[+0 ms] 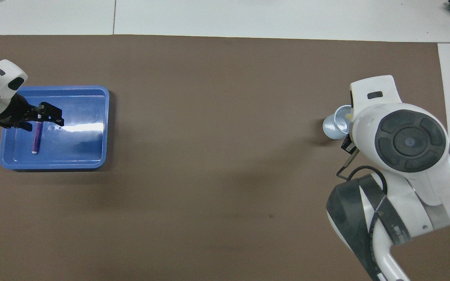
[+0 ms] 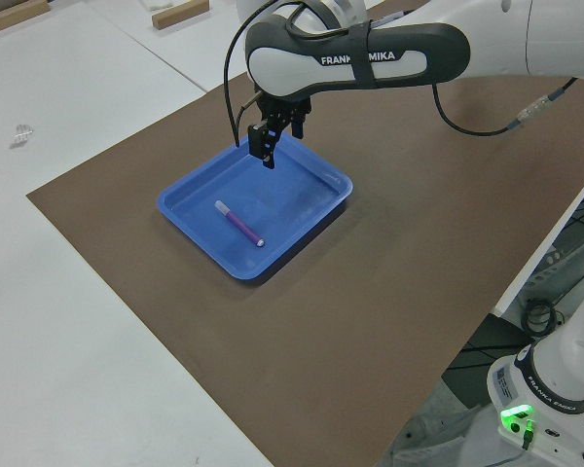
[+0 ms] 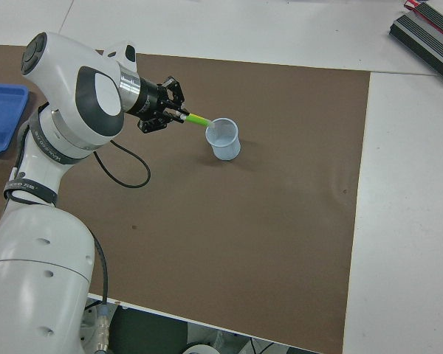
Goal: Right arm passes pens to left for tray arrangement
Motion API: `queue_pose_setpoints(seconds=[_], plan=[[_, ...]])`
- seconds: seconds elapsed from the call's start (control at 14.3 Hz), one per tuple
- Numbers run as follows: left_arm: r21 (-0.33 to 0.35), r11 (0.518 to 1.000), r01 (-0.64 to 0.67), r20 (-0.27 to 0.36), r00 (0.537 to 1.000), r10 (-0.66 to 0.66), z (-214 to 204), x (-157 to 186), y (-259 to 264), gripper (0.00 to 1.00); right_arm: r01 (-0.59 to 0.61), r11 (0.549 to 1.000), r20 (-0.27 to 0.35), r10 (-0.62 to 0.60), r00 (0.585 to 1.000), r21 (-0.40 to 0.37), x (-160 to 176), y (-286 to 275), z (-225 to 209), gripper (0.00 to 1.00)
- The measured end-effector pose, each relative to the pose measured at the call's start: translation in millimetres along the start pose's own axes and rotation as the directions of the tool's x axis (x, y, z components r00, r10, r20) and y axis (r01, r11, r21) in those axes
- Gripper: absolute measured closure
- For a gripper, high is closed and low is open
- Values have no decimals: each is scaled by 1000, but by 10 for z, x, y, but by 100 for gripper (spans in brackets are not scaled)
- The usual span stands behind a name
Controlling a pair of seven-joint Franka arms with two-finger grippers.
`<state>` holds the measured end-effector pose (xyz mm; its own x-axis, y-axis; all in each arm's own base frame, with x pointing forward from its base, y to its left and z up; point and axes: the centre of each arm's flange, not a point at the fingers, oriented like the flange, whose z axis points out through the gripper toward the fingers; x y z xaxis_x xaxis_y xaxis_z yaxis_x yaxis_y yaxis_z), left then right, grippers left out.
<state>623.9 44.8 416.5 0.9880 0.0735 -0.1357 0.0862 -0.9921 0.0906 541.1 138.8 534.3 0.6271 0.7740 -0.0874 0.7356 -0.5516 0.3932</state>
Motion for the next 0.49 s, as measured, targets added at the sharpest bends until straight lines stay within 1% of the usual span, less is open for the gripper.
queue_pose_setpoints(seconds=[0.28, 0.42, 0.49], plan=[[-47, 999, 21, 11, 1000, -21, -22, -27, 40, 0, -37, 999, -49, 39, 998, 40, 37, 41, -152, 81], [-116, 989, 91, 44, 995, -87, -55, -79, 75, 1, -62, 995, -72, 68, 995, 78, 50, 44, -199, 81], [-149, 979, 139, 78, 989, -128, -70, -120, 101, 2, -83, 991, -80, 91, 993, 101, 54, 42, -218, 81]])
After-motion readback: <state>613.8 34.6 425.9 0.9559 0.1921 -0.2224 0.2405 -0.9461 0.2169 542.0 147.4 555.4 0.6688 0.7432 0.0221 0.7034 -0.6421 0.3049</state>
